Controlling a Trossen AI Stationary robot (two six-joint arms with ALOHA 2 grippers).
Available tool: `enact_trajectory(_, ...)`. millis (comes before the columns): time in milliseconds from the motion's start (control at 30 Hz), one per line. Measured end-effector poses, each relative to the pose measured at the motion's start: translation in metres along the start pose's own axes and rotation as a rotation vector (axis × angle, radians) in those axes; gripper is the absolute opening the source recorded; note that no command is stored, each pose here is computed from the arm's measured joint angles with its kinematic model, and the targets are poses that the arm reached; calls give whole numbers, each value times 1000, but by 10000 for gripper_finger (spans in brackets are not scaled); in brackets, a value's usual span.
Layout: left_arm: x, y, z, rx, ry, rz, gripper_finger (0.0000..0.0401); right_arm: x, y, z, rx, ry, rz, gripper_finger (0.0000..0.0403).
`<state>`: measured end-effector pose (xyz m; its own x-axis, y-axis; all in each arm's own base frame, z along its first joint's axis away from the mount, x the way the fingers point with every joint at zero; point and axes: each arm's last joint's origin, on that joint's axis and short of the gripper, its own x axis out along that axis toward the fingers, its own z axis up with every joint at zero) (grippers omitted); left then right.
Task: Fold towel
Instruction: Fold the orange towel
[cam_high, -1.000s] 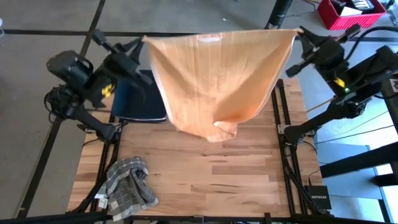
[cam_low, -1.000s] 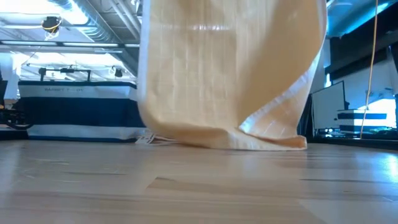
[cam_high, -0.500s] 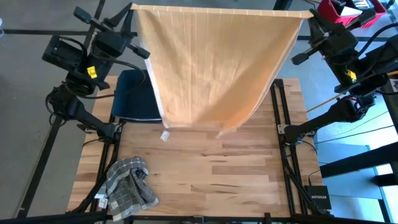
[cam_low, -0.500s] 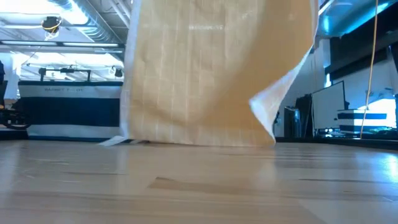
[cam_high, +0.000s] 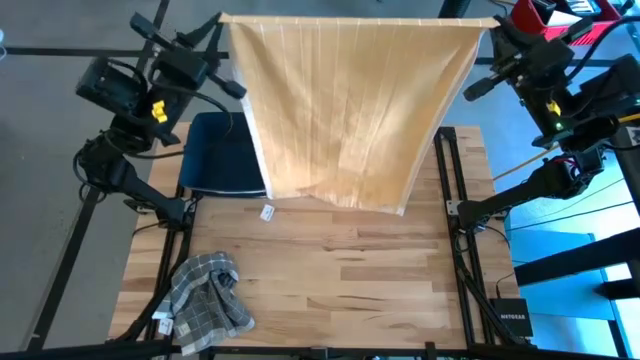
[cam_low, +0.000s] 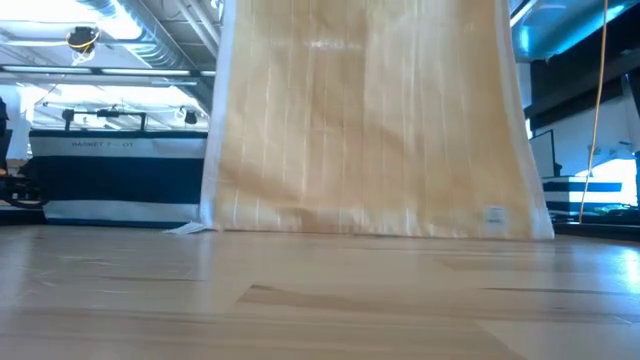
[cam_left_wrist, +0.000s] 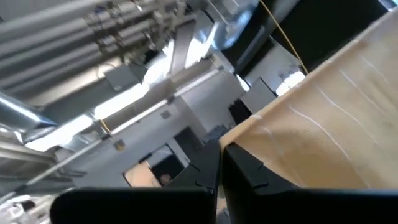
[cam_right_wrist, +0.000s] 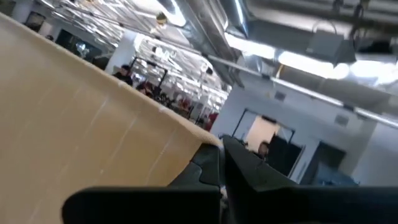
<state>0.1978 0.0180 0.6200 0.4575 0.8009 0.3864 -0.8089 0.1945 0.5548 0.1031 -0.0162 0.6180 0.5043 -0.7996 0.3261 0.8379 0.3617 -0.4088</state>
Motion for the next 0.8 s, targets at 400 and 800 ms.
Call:
enact_trajectory(400, -62, -7, 27, -145, 137, -207, 5, -24, 17, 5, 177, 102, 224, 7)
enact_trajectory(800, -126, 3, 51, -384, 34, -482, 5, -82, 92, 49, -74, 104, 404, 6)
